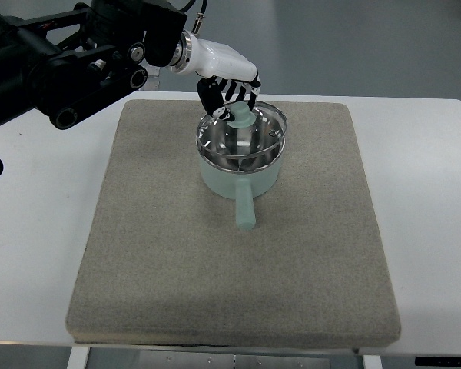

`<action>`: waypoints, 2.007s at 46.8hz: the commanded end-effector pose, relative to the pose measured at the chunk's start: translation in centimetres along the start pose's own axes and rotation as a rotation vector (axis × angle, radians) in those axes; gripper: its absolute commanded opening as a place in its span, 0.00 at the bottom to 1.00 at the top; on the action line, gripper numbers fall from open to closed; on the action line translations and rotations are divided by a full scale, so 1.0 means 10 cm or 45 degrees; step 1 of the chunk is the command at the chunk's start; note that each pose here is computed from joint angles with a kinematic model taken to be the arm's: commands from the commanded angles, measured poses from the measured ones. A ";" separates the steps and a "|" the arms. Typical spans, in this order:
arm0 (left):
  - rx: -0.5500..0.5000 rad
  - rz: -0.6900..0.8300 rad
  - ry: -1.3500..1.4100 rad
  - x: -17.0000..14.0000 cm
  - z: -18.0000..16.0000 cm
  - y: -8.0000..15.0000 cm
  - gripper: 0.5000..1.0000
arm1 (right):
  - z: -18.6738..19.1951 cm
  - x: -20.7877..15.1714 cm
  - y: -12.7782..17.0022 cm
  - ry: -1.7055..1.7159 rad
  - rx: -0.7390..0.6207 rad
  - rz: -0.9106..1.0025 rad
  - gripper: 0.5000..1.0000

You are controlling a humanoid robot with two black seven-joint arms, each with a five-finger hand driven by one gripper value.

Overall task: Place lid left of pot with left hand
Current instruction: 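Lift the glass lid off the saucepan with the left hand, then carry the lid beside the saucepan and lower it onto the pad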

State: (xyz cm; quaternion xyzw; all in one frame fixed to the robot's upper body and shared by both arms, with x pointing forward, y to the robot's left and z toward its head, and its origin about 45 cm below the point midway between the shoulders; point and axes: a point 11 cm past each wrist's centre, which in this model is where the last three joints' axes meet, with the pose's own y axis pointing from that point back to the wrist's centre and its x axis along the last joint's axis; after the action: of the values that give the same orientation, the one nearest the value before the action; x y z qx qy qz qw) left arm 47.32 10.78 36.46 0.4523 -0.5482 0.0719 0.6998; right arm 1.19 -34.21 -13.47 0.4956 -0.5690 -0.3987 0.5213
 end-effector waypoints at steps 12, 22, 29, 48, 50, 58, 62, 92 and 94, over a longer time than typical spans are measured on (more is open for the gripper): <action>0.002 0.020 -0.024 0.10 0.01 0.05 0.00 | 0.00 0.00 0.00 0.001 0.000 0.000 0.84; 0.036 0.031 -0.039 0.15 -0.09 0.15 0.00 | 0.00 0.00 0.00 0.001 0.000 0.000 0.84; 0.084 0.046 -0.051 0.15 -0.26 0.35 0.00 | 0.00 0.00 0.00 -0.001 0.000 0.000 0.84; 0.296 0.031 0.048 -0.19 -1.04 0.97 0.00 | 0.00 0.00 0.00 0.000 0.000 0.000 0.84; 0.308 0.025 0.064 -0.28 -1.09 0.98 0.00 | 0.00 0.00 0.00 0.001 0.000 0.000 0.84; 0.325 0.010 0.116 -0.68 -1.20 0.93 0.00 | 0.00 0.00 0.00 0.001 0.000 0.000 0.84; 0.323 -0.012 0.136 -0.82 -1.21 0.89 0.00 | 0.00 0.00 0.00 0.001 0.000 0.000 0.84; 0.314 -0.042 0.159 -1.36 -1.19 0.71 0.00 | 0.00 0.00 0.00 0.001 0.000 0.000 0.84; 0.312 -0.032 0.159 -1.39 -1.18 0.69 0.00 | 0.00 0.00 0.00 0.000 0.000 0.000 0.84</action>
State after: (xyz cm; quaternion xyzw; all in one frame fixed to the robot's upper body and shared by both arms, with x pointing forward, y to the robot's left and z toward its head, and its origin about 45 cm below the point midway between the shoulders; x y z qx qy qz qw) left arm 46.17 28.80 29.25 0.5396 -0.4824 0.1550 0.6724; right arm 1.19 -34.21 -13.47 0.4955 -0.5690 -0.3987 0.5213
